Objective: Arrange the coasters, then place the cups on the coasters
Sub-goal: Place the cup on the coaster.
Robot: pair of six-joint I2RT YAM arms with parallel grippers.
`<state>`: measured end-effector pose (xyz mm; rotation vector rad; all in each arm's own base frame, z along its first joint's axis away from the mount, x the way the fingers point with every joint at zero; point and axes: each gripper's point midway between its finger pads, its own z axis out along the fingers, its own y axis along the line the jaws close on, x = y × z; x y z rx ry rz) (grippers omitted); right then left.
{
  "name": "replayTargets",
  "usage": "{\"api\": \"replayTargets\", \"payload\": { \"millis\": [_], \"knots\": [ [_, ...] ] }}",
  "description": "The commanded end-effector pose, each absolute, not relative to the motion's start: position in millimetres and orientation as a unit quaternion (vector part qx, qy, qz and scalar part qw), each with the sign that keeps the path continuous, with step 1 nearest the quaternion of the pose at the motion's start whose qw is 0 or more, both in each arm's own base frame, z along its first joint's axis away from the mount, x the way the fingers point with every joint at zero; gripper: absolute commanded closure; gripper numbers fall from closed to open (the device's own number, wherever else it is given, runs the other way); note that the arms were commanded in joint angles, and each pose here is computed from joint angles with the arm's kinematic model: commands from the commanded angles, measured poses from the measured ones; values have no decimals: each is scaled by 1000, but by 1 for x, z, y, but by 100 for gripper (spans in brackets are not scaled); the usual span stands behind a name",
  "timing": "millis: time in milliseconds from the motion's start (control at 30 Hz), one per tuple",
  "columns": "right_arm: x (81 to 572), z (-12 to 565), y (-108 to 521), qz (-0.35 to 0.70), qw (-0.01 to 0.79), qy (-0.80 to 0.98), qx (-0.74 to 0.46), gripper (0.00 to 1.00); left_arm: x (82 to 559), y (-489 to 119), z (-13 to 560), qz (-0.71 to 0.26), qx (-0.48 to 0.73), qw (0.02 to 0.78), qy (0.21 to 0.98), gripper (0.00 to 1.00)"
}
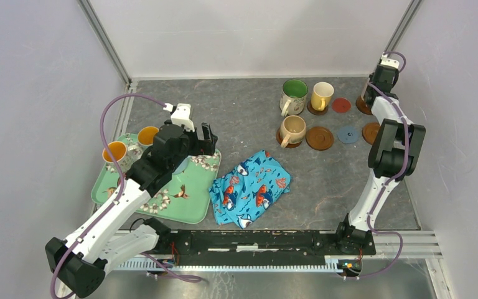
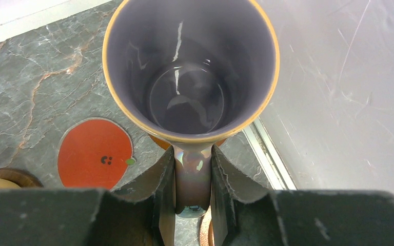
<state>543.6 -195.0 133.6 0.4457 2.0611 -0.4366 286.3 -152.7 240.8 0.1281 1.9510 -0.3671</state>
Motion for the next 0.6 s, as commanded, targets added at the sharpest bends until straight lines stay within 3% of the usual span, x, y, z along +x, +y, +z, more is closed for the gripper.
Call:
{"api": "replayTargets", "payload": {
  "millis": [0, 567],
  "knots": [
    [569, 198, -213, -200, 562, 780, 188, 100, 290, -154, 246, -148, 69, 560, 812, 0],
    [568, 168, -216, -195, 544, 795, 186, 100, 291, -155, 243, -146, 69, 556, 815, 0]
  ]
}}
